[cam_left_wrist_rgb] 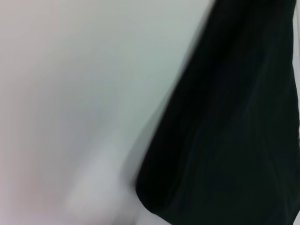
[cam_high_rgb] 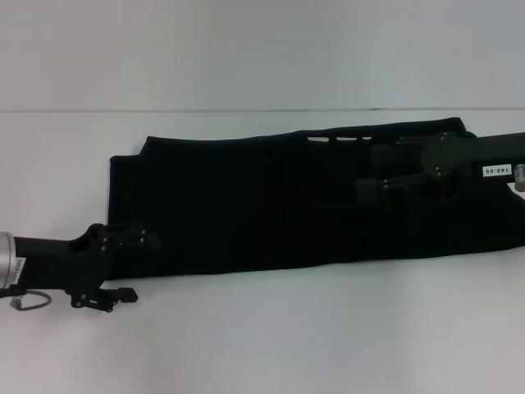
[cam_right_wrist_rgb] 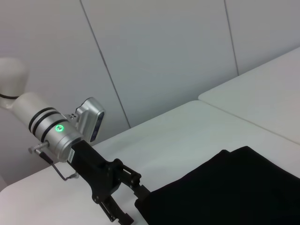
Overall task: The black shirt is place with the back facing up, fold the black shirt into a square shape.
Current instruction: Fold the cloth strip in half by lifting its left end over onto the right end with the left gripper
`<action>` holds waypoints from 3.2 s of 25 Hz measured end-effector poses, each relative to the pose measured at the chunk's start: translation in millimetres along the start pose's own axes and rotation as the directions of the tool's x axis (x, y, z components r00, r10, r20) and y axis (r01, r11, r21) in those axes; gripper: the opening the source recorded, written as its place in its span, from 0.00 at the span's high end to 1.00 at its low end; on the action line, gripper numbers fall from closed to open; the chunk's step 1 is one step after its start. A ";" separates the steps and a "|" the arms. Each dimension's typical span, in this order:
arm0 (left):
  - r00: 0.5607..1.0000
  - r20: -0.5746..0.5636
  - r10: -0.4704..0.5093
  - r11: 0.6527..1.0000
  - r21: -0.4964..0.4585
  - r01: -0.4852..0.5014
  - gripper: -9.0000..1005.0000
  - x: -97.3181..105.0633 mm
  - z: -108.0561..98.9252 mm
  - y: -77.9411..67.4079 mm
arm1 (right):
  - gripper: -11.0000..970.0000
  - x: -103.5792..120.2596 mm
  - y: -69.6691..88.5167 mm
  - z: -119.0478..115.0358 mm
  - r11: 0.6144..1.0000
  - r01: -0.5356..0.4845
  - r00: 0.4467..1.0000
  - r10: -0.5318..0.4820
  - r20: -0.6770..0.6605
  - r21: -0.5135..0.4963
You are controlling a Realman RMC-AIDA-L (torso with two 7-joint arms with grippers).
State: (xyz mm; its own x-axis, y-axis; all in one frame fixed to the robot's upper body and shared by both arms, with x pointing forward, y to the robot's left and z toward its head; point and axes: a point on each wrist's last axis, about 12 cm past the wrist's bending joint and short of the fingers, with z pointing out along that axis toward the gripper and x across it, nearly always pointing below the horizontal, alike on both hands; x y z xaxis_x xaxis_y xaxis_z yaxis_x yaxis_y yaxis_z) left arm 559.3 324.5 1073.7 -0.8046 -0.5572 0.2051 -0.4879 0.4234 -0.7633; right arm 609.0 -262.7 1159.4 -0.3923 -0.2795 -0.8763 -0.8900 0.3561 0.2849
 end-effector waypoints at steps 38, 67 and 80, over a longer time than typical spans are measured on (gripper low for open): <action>0.984 0.163 0.065 0.998 -0.023 -0.062 0.05 -21.3 1.9 -2.7 | 0.06 -1.7 -1.1 -0.4 1.000 -0.007 1.000 0.007 0.014 0.009; 0.972 0.140 0.189 0.981 -0.076 -0.180 0.32 -20.2 1.7 0.1 | 0.06 -6.6 -1.7 -4.1 1.000 0.007 1.000 -0.007 0.021 0.020; 0.965 0.150 0.216 0.974 -0.098 -0.203 0.78 -20.3 4.6 4.6 | 0.06 -6.0 -1.9 -4.9 1.000 0.005 1.000 -0.005 0.023 0.023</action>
State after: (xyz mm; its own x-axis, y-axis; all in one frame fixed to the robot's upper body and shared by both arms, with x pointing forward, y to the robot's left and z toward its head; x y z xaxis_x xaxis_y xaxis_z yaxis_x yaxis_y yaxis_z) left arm 574.9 334.5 1063.2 -0.8309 -0.5534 -0.0586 -0.3455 0.5956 -0.7252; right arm 611.8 -266.1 1166.0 -0.3821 -0.2609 -0.8865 -0.8864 0.3748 0.2717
